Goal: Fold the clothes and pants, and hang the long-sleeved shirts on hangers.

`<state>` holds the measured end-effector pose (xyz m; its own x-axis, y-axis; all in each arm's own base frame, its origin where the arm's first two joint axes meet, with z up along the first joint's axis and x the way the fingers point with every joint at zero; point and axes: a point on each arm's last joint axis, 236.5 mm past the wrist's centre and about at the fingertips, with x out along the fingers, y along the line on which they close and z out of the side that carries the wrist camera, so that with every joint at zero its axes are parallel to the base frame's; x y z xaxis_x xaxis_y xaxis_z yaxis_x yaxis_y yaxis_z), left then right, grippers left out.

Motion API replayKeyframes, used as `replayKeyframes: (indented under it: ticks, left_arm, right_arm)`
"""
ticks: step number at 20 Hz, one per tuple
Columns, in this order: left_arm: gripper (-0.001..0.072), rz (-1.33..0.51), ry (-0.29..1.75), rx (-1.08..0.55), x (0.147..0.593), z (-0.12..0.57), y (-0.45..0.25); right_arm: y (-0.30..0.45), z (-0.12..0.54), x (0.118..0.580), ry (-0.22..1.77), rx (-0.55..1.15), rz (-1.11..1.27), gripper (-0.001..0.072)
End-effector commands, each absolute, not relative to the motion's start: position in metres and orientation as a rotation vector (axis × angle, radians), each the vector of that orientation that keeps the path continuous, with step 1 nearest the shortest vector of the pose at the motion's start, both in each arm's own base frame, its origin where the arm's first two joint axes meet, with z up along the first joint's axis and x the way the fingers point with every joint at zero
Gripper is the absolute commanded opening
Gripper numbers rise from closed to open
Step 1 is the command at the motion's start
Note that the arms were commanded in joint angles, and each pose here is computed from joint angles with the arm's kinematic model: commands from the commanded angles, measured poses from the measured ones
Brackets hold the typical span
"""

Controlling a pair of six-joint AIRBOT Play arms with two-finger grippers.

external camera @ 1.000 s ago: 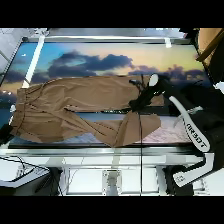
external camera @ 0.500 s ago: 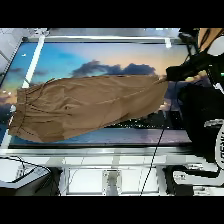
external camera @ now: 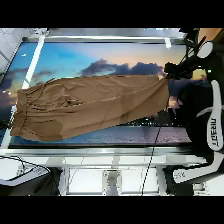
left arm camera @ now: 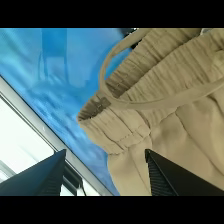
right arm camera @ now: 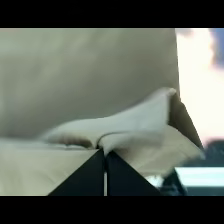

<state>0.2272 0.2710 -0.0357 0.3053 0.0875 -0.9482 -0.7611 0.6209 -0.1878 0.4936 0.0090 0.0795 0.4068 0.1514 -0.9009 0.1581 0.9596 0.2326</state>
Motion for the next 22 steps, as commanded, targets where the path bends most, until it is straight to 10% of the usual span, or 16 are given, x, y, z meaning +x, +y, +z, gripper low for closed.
replayKeyframes:
  ticks: [1, 2, 3, 8, 20, 22]
  left_arm:
    - [0.0569, 0.615, 1.165, -0.742, 0.224, -0.044, 0.266]
    - [0.0569, 0.609, 1.179, -0.75, 0.223, -0.047, 0.263]
    - [0.0569, 0.605, 1.189, -0.757, 0.222, -0.049, 0.261]
    - [0.0569, 0.599, 1.204, -0.768, 0.22, -0.053, 0.258]
    - [0.0561, 0.665, 1.021, -0.875, 0.24, -0.088, 0.257]
    - [0.0443, 0.663, 1.008, -0.901, 0.244, -0.091, 0.257]
  right_arm:
    - [-0.002, 0.051, 0.535, 1.073, 0.386, -0.084, 0.0163]
    - [-0.012, 0.045, 0.53, 1.1, 0.359, -0.111, 0.0326]
    - [-0.027, 0.041, 0.52, 1.139, 0.328, -0.142, 0.034]
    - [-0.087, 0.041, 0.428, 1.428, 0.184, -0.125, 0.0338]
    - [-0.056, 0.029, 0.337, 1.283, 0.431, -0.063, 0.0338]
    - [-0.05, 0.035, 0.34, 1.259, 0.443, -0.039, 0.0338]
